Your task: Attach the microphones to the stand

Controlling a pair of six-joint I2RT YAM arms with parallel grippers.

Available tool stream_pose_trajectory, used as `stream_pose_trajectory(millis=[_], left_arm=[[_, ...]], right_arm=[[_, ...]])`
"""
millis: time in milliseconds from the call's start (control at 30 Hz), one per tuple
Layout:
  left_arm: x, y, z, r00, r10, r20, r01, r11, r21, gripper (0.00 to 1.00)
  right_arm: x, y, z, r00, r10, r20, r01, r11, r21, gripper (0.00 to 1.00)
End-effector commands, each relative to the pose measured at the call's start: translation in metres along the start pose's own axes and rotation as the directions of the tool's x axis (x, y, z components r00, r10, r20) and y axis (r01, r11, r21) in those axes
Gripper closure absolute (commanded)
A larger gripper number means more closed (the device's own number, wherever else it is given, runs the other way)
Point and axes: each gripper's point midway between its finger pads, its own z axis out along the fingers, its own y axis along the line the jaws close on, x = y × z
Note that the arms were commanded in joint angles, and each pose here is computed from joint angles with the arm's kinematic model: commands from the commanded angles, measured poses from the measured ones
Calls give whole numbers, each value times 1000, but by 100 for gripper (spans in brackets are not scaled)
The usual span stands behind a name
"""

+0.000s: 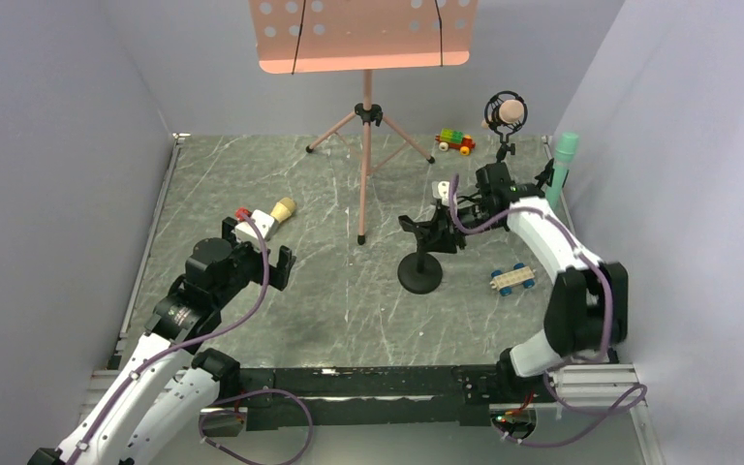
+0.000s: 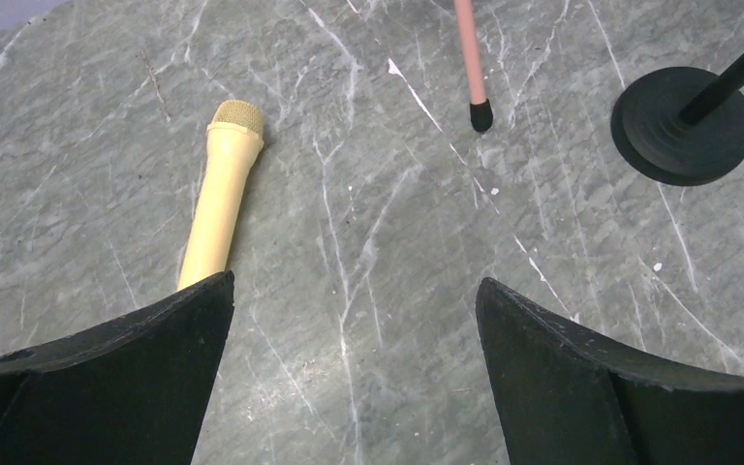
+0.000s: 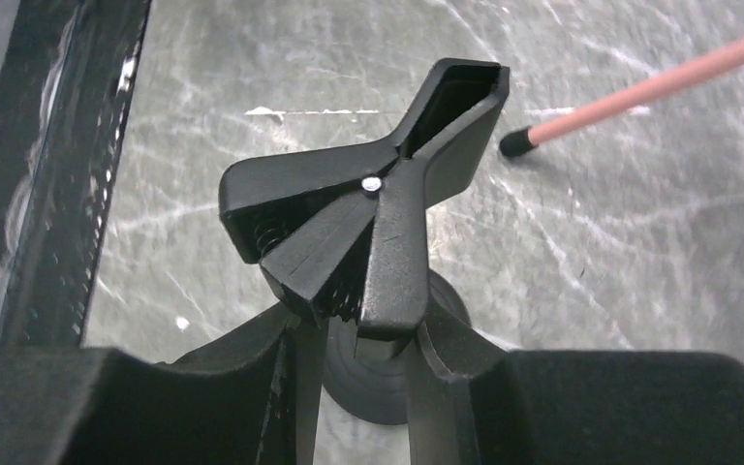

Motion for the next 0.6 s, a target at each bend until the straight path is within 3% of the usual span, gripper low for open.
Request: stream_pose_trajectory(millis=[0, 167, 367, 567], left_arm=[[-4, 1, 2, 1000, 4, 18, -4, 1000, -1, 1], [-3, 1, 2, 1000, 4, 19, -4, 1000, -1, 1], [-2, 1, 3, 1000, 5, 11, -5, 1000, -1, 1], [-3, 1, 3, 1000, 5, 16, -5, 1000, -1, 1]], right_arm=[[-6, 52, -8, 994, -54, 91, 77, 960, -270, 90], [-3, 45, -2, 992, -23, 121, 56, 960, -275, 83], [14, 14, 0, 994, 80, 76, -65, 980, -188, 44], [20, -2, 0, 993, 113, 29, -109, 988, -109, 30]])
